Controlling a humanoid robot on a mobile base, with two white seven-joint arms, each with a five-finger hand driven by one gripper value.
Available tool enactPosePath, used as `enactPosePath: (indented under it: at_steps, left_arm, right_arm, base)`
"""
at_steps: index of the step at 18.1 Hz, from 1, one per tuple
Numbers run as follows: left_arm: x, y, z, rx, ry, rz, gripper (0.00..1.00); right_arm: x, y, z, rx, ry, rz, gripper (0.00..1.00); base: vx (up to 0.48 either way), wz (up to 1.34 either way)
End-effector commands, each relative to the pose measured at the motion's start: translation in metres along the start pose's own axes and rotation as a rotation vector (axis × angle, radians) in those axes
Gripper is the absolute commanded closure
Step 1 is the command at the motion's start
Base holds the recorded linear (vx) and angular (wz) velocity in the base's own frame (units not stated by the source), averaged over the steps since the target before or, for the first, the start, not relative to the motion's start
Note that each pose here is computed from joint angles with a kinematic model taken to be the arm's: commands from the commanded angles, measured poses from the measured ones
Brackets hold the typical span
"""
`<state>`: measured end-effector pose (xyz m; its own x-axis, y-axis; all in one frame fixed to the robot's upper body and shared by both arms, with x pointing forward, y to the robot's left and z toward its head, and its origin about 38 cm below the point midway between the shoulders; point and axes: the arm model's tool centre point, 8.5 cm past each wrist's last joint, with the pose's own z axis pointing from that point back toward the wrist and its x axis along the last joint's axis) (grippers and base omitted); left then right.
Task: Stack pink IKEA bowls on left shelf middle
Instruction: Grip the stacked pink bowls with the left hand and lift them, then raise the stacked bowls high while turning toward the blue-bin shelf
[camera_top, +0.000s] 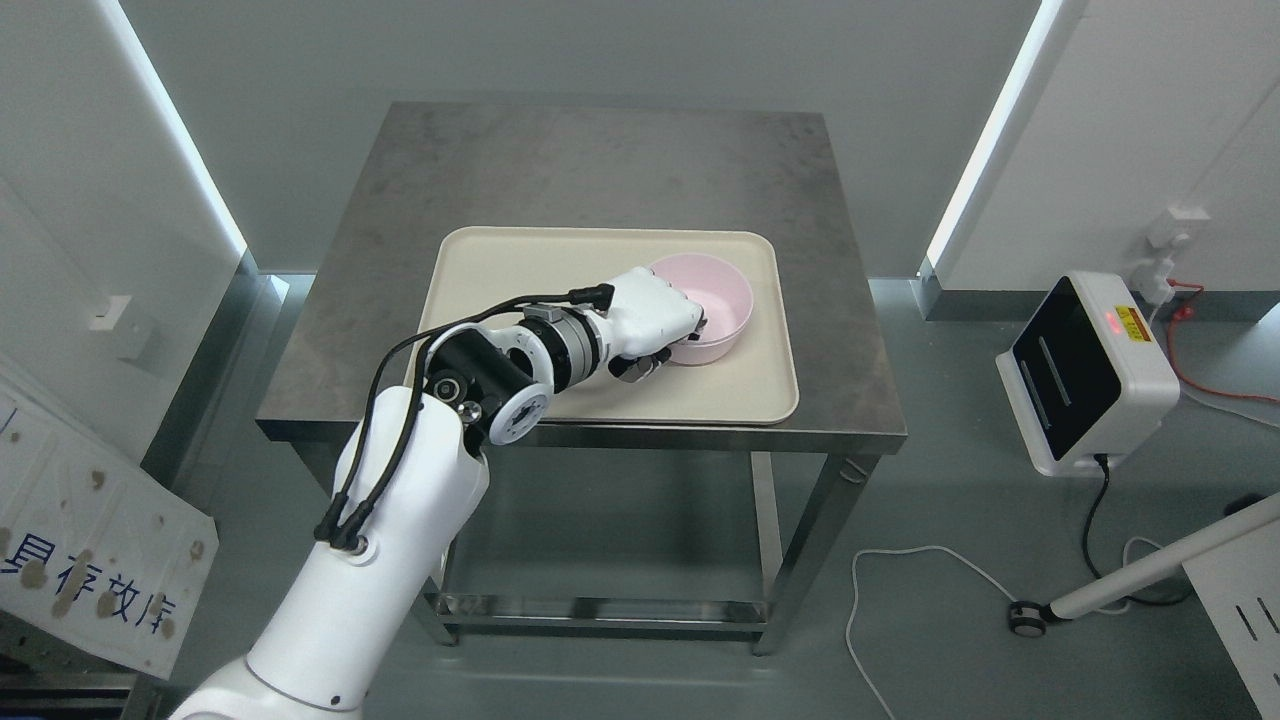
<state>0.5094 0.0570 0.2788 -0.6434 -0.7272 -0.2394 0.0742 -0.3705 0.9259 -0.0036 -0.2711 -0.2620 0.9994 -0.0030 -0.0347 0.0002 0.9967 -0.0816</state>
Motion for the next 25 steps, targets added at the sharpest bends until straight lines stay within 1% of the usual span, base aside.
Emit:
enactPosePath:
  at_steps: [1, 4, 6, 10, 14, 16, 17, 20, 22, 25]
  left_arm:
    - [-0.023, 0.019, 0.001, -0.054, 0.057, -0.051, 1.00]
    - [-0.046, 0.060, 0.014, -0.025, 0.124, -0.049, 1.00]
    - [-0.061, 0.078, 0.023, 0.002, 0.157, -0.022, 1.00]
    - [-0.087, 0.078, 0.036, 0.034, 0.173, 0.094, 1.00]
    - [-0.117, 0.062, 0.057, 0.125, 0.185, 0.269, 1.00]
    - [-0.131, 0.055, 0.074, 0.174, 0.209, 0.321, 1.00]
    - [-0.135, 0.047, 0.081, 0.189, 0.218, 0.347, 1.00]
    - [-0.139, 0.006, 0.090, 0.181, 0.234, 0.429, 1.00]
    - [-0.156, -0.014, 0.106, 0.205, 0.286, 0.497, 1.00]
    - [-0.162, -0.035, 0.133, 0.257, 0.326, 0.527, 1.00]
  right_arm:
    - [0.011, -0.011, 0.000, -0.017, -0.032, -0.011, 0.00]
    - [0.011, -0.011, 0.000, -0.017, -0.032, -0.011, 0.00]
    - [0.011, -0.011, 0.000, -0.017, -0.032, -0.011, 0.00]
    - [0.011, -0.011, 0.000, -0.017, -0.032, -0.011, 0.00]
    - [0.011, -0.011, 0.000, -0.017, -0.032, -0.011, 0.00]
    - [0.011, -0.011, 0.000, -0.017, -0.032, -0.011, 0.00]
    - [0.011, -0.011, 0.000, -0.017, -0.032, -0.011, 0.00]
    - [0.011, -0.011, 0.000, -0.017, -0.032, -0.011, 0.00]
    - [0.011, -0.011, 0.000, -0.017, -0.032, -0.011, 0.00]
    - [0.011, -0.011, 0.000, -0.017, -0.032, -0.011, 0.00]
  base:
    - [0.000, 0.00]
    - [0.000, 0.00]
    - [0.000, 0.00]
    - [0.000, 0.02]
    - [0.000, 0.00]
    - [0.000, 0.00]
    - [0.000, 0.00]
    - [0.000, 0.00]
    - [0.000, 0.00]
    - [-0.046, 0.00]
